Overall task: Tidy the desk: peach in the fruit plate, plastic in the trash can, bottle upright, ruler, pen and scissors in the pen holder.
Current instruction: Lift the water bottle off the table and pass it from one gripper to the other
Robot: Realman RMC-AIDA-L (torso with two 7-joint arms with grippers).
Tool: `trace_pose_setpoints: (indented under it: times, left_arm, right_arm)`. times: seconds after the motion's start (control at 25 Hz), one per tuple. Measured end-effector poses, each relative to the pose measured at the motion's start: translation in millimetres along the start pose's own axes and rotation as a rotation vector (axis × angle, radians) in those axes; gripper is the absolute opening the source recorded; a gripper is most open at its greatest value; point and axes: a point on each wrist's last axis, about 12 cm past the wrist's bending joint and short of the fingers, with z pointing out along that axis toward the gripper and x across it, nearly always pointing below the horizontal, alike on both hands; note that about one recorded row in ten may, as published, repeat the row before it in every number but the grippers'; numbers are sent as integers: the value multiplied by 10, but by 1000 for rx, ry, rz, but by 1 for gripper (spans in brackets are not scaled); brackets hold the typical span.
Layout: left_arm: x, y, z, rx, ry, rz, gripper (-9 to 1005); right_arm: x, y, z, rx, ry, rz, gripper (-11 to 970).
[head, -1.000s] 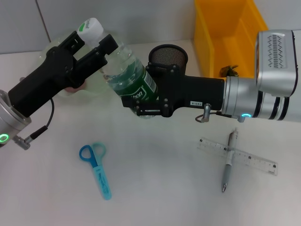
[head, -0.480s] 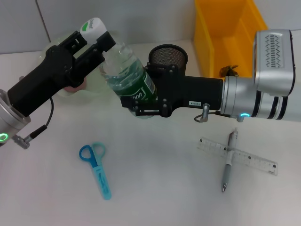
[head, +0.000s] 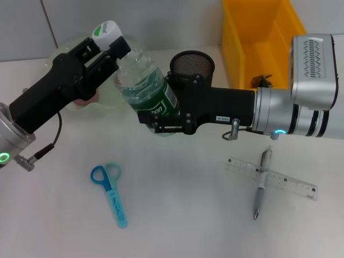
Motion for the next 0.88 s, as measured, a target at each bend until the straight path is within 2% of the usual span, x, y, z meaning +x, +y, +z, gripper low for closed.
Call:
trace_pose_setpoints:
  times: [0.88]
  left_arm:
    - [9,-6,-18,0,4,-4,503]
  right_arm:
    - [5,19,15,-13,4,5,777]
